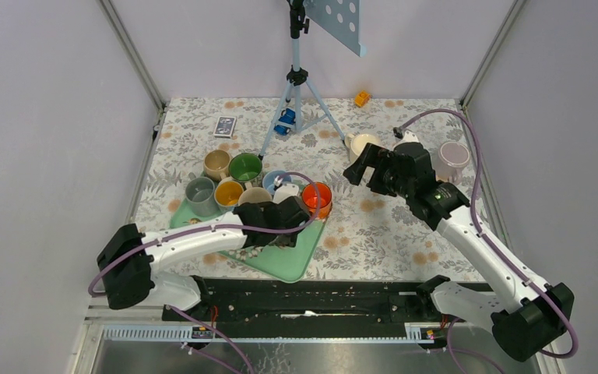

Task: Turn the mug right side up
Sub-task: Place the cup on the tray.

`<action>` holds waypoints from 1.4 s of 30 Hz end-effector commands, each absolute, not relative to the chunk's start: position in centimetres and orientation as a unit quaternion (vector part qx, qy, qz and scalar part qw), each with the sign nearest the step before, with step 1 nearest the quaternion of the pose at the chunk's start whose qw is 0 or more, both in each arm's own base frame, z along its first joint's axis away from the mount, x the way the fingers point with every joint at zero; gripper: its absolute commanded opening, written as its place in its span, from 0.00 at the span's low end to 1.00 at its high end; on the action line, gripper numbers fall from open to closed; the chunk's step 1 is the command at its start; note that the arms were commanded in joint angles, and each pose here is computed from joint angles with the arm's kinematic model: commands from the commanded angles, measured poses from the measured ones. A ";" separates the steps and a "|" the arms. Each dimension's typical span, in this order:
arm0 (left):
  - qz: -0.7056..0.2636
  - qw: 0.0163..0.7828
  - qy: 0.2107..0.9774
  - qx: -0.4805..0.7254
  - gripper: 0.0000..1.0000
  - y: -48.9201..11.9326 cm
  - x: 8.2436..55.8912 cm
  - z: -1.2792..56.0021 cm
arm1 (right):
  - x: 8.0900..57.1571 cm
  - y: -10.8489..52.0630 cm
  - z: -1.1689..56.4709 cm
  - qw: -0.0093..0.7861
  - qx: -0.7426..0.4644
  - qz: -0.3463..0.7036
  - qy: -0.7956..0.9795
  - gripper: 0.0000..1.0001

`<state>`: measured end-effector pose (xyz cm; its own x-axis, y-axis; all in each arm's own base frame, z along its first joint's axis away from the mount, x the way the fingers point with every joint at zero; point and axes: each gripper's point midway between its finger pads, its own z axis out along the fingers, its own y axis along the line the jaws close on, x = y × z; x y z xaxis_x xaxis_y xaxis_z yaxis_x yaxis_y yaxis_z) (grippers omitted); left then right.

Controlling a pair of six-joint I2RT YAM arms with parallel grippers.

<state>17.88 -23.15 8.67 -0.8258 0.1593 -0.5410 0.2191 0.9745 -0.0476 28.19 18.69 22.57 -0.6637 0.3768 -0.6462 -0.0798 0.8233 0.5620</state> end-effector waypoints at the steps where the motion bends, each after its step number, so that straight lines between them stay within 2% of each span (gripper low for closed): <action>1: -0.083 0.320 0.939 0.093 0.58 -23.9 18.9 12.5 | 28.6 18.8 23.4 0.407 0.088 0.284 0.864 1.00; 9: -0.141 0.336 0.924 0.118 0.74 -24.8 18.3 16.5 | 29.2 17.8 22.2 0.400 0.099 0.240 0.879 1.00; 15: -0.195 0.359 0.903 0.131 0.98 -25.7 18.1 19.6 | 29.5 17.2 21.6 0.400 0.108 0.219 0.883 1.00; 26: -0.246 0.397 0.870 0.155 0.99 -27.1 18.7 23.3 | 33.0 13.7 20.6 0.406 0.145 0.170 0.886 1.00; 36: -0.297 0.401 0.849 0.176 0.99 -29.1 20.7 24.9 | 38.0 3.5 18.4 0.421 0.259 0.100 0.863 1.00; 42: -0.299 0.394 0.849 0.185 0.99 -28.9 21.3 23.6 | 39.8 -4.0 17.7 0.432 0.336 0.041 0.836 1.00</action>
